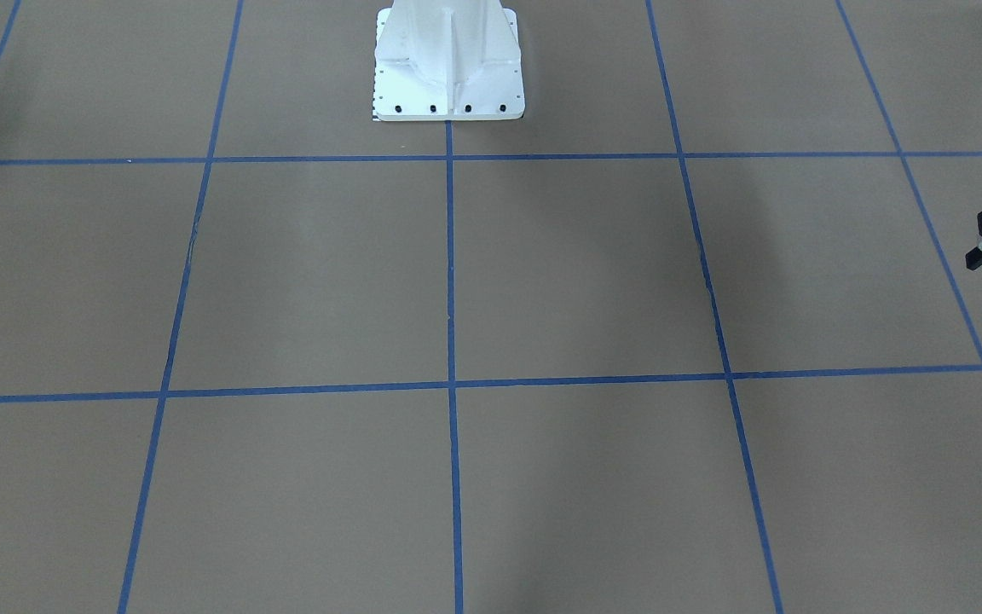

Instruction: Left arm hands cup to right arm to dump lemon

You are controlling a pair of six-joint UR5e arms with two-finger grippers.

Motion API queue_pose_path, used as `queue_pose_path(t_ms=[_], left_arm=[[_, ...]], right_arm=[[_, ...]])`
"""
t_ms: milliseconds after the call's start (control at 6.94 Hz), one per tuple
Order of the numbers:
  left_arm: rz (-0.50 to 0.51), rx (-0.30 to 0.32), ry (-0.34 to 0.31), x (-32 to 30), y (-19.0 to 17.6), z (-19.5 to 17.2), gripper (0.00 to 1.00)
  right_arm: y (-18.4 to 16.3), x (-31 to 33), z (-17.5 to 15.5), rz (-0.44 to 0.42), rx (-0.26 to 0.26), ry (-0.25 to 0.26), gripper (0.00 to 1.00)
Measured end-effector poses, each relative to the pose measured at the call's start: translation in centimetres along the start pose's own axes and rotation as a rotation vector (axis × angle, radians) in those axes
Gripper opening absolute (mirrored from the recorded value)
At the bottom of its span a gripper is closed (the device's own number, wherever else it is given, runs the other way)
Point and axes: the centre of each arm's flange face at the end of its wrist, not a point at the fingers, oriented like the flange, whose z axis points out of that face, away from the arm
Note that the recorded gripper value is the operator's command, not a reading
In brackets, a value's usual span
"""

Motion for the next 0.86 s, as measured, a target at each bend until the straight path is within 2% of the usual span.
queue_pose_path(t_ms=[288,432,576,864], left_arm=[[-0.011,0.002,0.0,0.1,-0.1,-0.1,1.0],[-0.017,0.003,0.001,0.1,-0.1,-0.1,1.0],[-0.02,0.003,0.001,0.1,0.0,-0.1,1.0],[-0.023,0.002,0.001,0.0,0.1,0.0,1.0]], right_arm=[[0.0,0.0,-0.6,-0.043,-0.001,0.017,0.0],[0.1,0.3,-0.9,-0.147,-0.004,0.061,0.0],[0.2,0.8,-1.2,-0.292,-0.017,0.116,0.0],[0.4,1.7,-1.9,-0.555,-0.063,0.225,0.02]])
